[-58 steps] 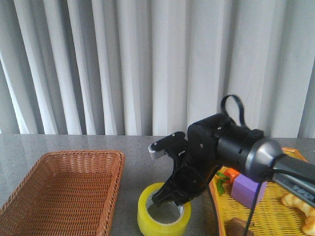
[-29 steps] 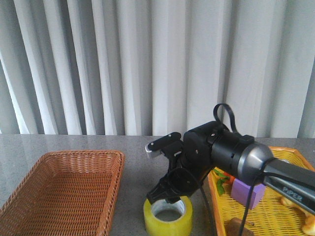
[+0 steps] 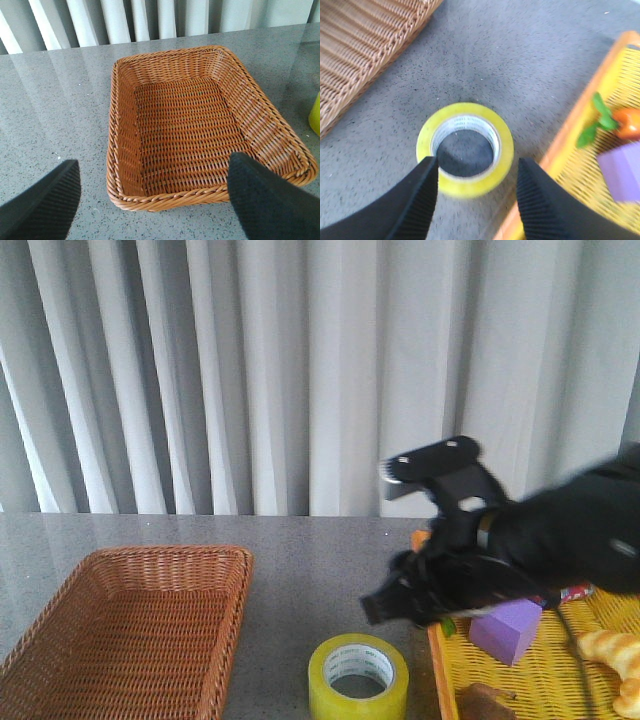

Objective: Transfer tape with both arms
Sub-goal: 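Set the tape roll on the table between baskets, open right gripper, then withdraw the right gripper and reach the left gripper toward the tape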

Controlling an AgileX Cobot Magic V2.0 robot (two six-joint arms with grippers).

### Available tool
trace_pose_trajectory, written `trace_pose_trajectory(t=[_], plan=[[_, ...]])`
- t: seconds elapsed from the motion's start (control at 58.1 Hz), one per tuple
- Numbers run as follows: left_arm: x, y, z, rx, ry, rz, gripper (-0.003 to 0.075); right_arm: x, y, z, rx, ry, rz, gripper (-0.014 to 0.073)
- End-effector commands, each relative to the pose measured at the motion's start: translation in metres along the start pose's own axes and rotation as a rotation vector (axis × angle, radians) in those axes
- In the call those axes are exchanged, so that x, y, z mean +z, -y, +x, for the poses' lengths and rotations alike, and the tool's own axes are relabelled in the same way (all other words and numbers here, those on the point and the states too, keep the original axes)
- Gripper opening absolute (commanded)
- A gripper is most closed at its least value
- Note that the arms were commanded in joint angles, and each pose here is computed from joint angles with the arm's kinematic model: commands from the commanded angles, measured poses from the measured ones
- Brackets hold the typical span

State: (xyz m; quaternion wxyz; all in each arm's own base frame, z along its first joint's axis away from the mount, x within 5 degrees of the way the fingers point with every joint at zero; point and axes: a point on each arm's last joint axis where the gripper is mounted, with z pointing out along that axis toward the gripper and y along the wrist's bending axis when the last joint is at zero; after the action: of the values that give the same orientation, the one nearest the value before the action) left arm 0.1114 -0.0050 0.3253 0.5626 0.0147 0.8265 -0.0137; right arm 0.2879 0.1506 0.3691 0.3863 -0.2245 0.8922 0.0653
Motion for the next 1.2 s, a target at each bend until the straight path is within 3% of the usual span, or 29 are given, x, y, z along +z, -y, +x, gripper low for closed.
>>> trace_pose_trajectory(t=[0.0,0.189,0.602,0.98,1.187], plan=[[-0.004,0.001,-0.017,0.000,0.105,0.007,0.0588,-0.041,0.006,0.007,0.010,0.187,0.027,0.0361],[-0.004,0.001,-0.017,0.000,0.105,0.007,0.0588,-0.069,0.009,0.055,0.054,0.212,0.054,0.0361],[-0.004,0.001,-0.017,0.000,0.105,0.007,0.0588,-0.101,0.008,0.148,0.096,0.092,0.042,0.0361],[-0.002,0.001,-0.020,-0.001,0.130,0.011,0.0588,-0.123,0.009,0.163,0.102,0.143,0.044,0.0361],[0.020,0.013,-0.039,0.050,0.096,0.090,0.0588,-0.123,0.009,0.163,0.102,0.144,0.044,0.0361]])
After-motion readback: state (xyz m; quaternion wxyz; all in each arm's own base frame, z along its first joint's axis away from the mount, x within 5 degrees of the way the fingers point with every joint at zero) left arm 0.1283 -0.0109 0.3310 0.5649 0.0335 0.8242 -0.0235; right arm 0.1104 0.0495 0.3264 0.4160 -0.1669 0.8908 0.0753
